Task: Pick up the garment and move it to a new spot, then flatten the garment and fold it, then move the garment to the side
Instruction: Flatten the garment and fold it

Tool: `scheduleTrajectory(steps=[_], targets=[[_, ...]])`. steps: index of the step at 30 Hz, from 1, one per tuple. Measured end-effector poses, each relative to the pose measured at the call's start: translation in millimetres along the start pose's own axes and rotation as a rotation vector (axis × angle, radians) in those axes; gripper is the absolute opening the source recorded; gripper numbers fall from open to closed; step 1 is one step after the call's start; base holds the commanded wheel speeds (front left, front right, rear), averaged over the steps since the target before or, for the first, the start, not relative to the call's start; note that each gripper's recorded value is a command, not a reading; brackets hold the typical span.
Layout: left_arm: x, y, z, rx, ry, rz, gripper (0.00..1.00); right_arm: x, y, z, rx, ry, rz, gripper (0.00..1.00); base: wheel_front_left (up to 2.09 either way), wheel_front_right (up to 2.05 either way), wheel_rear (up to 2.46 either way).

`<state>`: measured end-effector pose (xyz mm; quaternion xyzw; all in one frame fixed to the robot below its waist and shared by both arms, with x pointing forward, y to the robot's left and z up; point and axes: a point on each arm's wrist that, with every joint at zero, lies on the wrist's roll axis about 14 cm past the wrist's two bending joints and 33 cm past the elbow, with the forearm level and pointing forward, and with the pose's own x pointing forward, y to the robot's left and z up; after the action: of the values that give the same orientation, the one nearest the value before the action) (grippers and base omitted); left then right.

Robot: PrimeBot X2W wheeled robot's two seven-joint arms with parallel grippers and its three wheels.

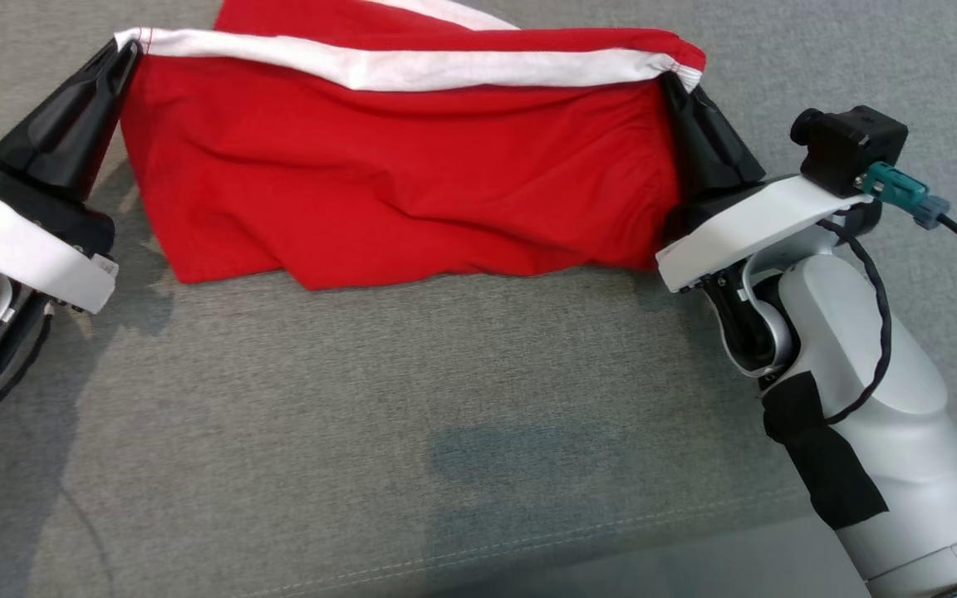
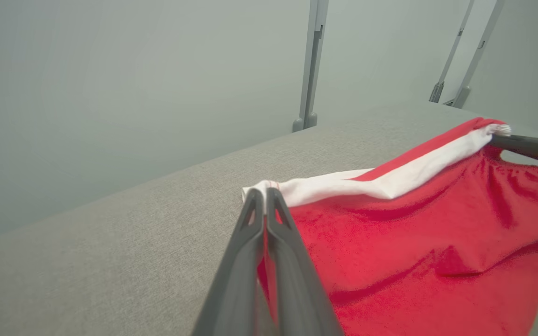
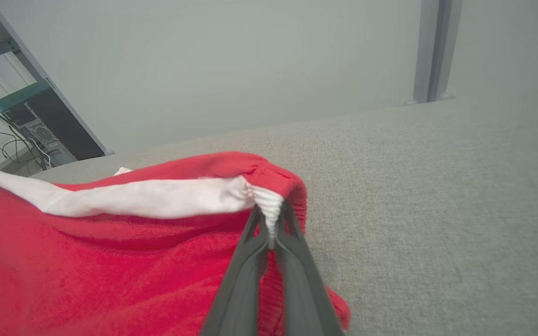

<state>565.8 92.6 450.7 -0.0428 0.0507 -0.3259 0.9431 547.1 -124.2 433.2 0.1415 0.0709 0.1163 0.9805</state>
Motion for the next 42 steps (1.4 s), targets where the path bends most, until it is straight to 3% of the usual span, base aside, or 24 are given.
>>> scheduleTrajectory(steps=[6,16,22,23,24,25,26,27,34,42], targets=[[46.3,-8.6,-13.7,0.011,-0.019,-0.092,0.00,-6.8,-14.9,-21.3,0.058,0.049,-0.024,0.00,0.00,0.00,0.00],[89.7,3.1,-17.9,0.077,-0.038,-0.092,0.00,-22.5,-36.5,7.3,0.056,-0.039,-0.078,0.00,0.00,0.00,0.00],[98.8,11.6,-33.7,0.130,0.028,-0.089,0.00,-26.9,-30.8,2.9,0.081,-0.031,-0.063,0.00,0.00,0.00,0.00],[99.1,12.4,-38.1,0.129,0.038,-0.088,0.16,-27.0,-28.9,-0.6,0.083,-0.021,-0.057,0.00,0.00,0.00,0.00],[98.9,13.3,-42.4,0.129,0.048,-0.088,0.95,-27.0,-28.2,-3.1,0.093,-0.016,-0.057,0.07,0.00,0.00,0.00],[98.8,14.8,-46.4,0.128,0.056,-0.085,1.00,-27.2,-28.2,-5.6,0.099,-0.010,-0.058,0.38,0.00,0.00,0.00],[98.5,16.2,-50.2,0.128,0.064,-0.084,1.00,-27.2,-28.8,-7.7,0.101,-0.006,-0.059,0.80,0.00,0.00,0.00],[98.2,17.6,-53.1,0.125,0.070,-0.080,1.00,-27.3,-29.6,-9.0,0.103,-0.003,-0.062,1.00,0.00,0.00,0.00],[91.2,26.7,-46.7,0.109,0.050,-0.025,1.00,-27.9,-38.5,-1.5,0.083,-0.029,-0.091,1.00,0.00,0.00,0.00],[62.6,12.4,-37.1,0.065,0.045,0.030,1.00,-53.4,-52.8,33.8,-0.055,-0.128,-0.158,1.00,0.00,0.00,0.00]])
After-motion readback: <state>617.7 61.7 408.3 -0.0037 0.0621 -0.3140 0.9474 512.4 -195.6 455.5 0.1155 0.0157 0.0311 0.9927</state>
